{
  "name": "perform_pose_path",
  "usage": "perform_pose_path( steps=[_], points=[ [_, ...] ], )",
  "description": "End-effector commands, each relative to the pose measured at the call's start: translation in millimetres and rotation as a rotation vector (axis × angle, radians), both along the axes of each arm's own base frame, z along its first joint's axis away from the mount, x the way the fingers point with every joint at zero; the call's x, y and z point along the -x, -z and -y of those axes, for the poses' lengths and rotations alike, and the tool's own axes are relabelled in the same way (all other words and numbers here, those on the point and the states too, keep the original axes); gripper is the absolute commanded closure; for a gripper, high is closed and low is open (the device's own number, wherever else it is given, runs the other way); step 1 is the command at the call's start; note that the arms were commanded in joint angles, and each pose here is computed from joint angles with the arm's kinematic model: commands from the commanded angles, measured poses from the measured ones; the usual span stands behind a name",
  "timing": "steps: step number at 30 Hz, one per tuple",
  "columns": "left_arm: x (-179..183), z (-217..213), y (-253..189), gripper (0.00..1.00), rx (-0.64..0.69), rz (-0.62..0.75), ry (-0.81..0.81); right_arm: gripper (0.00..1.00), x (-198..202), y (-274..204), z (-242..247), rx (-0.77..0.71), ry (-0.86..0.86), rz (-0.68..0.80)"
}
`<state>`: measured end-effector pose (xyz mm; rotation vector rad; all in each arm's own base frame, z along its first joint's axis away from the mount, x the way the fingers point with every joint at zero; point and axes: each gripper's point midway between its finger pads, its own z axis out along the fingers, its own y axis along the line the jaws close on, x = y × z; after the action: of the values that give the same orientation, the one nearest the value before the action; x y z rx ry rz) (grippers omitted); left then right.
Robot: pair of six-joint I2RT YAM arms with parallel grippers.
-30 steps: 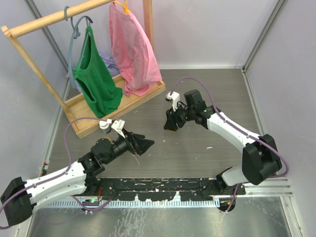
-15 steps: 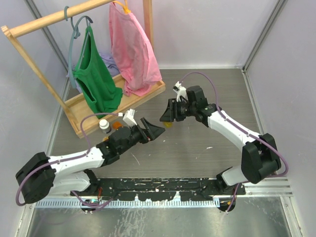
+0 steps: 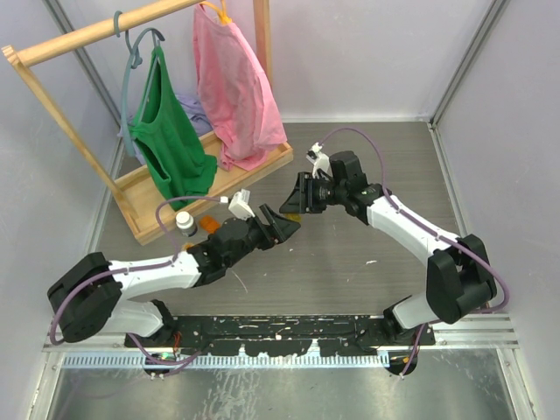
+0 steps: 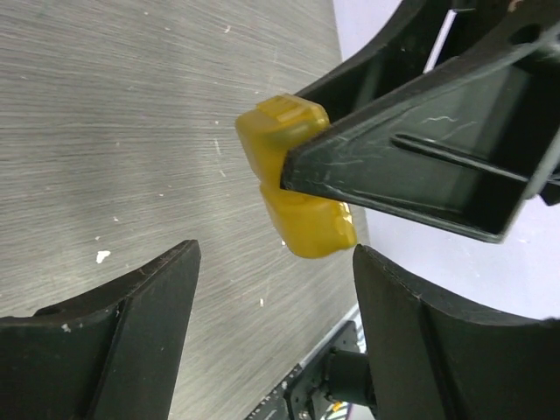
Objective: Sort the pills into containers
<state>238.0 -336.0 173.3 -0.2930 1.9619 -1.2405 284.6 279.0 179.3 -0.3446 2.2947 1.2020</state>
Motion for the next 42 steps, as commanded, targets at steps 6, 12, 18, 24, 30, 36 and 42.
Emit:
perform_pose_path(
  steps=[6,12,18,24,30,36,42],
  points=[
    [-24.8,7.2,-30.7,0.30,-0.008,0.091,-0.089,0.85,-1.7,-4.9,-5.1,-0.043,-0.007,-0.003],
    [-29.6,6.8,-27.9,0.42,-0.034,0.087,-0.123,0.85,-1.5,-3.7,-5.8,-0.050,-0.001,-0.017],
    [-37.1,2.7,-19.7,0.52,-0.067,0.063,-0.175,0.85,0.3,-0.8,-7.0,-0.059,0.002,-0.039],
    [-40.5,1.8,-16.0,0.64,-0.098,0.051,-0.192,0.86,1.8,-0.9,-6.3,-0.063,0.000,-0.035],
    [-37.5,-2.9,-8.1,0.87,-0.144,0.039,-0.186,0.86,4.9,-5.0,-6.6,-0.078,-0.009,-0.028],
    [-34.1,-12.7,-1.7,0.98,-0.196,0.061,-0.181,0.88,9.7,-10.3,-8.3,-0.131,-0.028,-0.049],
    [-29.5,-17.6,2.2,1.00,-0.222,0.100,-0.156,0.89,15.4,-18.4,-8.6,-0.197,-0.048,-0.080]
  ],
)
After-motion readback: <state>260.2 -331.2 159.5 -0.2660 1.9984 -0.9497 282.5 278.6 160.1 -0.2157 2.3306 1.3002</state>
